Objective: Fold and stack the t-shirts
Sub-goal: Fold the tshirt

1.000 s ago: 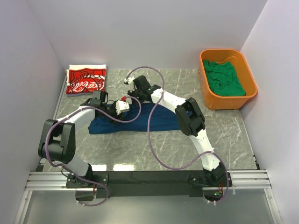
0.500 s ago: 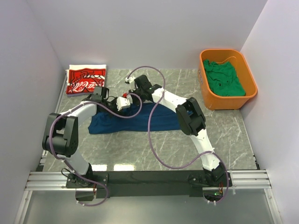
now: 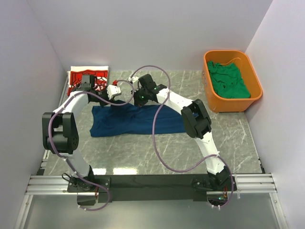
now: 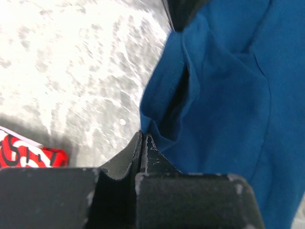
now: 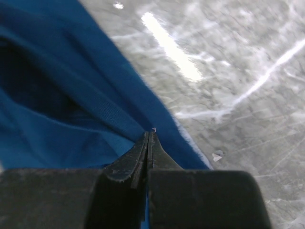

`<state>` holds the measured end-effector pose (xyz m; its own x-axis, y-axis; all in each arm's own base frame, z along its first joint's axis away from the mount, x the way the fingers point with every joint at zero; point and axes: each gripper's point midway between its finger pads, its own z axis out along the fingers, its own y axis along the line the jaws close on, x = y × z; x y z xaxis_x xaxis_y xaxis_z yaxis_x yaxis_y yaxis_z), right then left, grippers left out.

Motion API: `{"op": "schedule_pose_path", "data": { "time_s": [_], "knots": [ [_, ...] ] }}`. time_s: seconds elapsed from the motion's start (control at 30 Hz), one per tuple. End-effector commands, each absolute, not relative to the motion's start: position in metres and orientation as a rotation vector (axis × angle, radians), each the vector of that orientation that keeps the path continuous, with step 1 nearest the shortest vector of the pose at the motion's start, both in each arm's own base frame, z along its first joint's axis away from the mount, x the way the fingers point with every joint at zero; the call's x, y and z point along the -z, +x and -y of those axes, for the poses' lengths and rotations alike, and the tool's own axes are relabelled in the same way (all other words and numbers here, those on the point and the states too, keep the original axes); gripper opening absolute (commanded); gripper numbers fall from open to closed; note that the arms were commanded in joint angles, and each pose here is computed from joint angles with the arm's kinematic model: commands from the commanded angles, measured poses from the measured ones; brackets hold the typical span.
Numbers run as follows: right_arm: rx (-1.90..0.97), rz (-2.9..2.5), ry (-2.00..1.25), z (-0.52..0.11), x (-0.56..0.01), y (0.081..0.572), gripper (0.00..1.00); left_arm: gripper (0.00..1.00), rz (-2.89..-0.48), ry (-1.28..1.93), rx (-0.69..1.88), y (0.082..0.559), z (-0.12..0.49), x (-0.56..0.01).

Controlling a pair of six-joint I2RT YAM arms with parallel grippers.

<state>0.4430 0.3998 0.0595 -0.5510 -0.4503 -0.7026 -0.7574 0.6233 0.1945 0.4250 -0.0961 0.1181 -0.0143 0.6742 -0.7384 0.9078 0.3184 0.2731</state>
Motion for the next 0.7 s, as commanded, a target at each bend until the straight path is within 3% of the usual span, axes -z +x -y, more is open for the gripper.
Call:
{"op": "schedule_pose_path", "data": {
  "time_s": [0.0, 0.3, 0.5, 0.53, 0.57, 0.6, 0.67],
  "knots": [
    [-0.755, -2.082, -0.978, -0.410, -0.133, 0.440, 0.00, 0.01, -1.709, 1.482, 0.399, 0.416, 0.096, -0.122],
    [-0.913, -2.065, -1.109, -0.407, -0.136, 0.388, 0.00, 0.01, -1.722, 1.551, 0.394, 0.367, 0.068, -0.119],
    [-0.917, -2.122, -1.292, -0.411, -0.099, 0.346, 0.00, 0.01, -1.740, 1.653, 0.437, 0.323, 0.066, -0.091],
    [-0.893, -2.125, -1.312, -0.411, -0.095, 0.344, 0.07, 0.01, -1.762, 1.659, 0.449, 0.316, 0.065, -0.082],
    [-0.882, -2.150, -1.324, -0.410, -0.092, 0.342, 0.13, 0.15, -1.784, 1.656, 0.452, 0.313, 0.064, -0.079],
    [-0.871, -2.161, -1.314, -0.408, -0.093, 0.345, 0.20, 0.23, -1.818, 1.651, 0.444, 0.311, 0.060, -0.075],
    [-0.841, -2.181, -1.304, -0.400, -0.102, 0.351, 0.34, 0.29, -1.863, 1.615, 0.472, 0.306, 0.056, -0.078]
  ]
}}
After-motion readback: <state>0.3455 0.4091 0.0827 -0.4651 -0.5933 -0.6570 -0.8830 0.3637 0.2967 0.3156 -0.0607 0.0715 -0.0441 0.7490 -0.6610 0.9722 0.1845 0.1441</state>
